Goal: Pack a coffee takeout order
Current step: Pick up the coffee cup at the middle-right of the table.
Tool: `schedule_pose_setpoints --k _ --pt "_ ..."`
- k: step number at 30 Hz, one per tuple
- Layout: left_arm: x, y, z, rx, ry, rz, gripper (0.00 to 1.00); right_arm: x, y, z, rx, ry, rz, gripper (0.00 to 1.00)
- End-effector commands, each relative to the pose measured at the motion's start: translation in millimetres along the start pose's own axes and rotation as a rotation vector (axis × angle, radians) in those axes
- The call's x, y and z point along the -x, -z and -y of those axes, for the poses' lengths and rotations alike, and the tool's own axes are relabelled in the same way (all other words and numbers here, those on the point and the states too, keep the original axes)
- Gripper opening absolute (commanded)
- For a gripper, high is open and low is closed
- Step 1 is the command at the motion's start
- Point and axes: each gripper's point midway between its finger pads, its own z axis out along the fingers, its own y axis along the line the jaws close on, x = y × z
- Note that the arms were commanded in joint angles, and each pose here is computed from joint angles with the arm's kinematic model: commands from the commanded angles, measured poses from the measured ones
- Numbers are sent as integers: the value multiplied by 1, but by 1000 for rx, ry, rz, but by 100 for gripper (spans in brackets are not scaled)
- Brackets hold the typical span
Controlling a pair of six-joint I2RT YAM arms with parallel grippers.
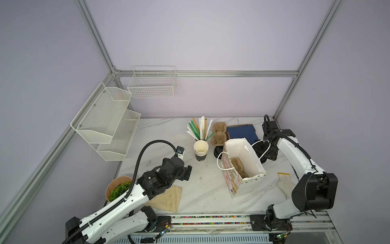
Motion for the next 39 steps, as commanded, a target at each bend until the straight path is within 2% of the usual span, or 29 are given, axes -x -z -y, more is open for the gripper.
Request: schedule_pose_setpoints --k 1,26,31,33,39 --pt "38 16 -2 -3 65 98 100 -5 -10 3 -36 14 -27 81" --pt "35 9 1 -4 41 78 100 -12 -38 7 -77 25 -59 84" --pt "35 9 1 -3 39 76 100 -12 -38 7 -78 26 -54 81" --pt "34 8 1 -4 37 73 100 -13 -38 5 -70 29 -59 76" --pt "34 7 2 -7 35 69 100 -18 -42 5 -60 34 -67 76"
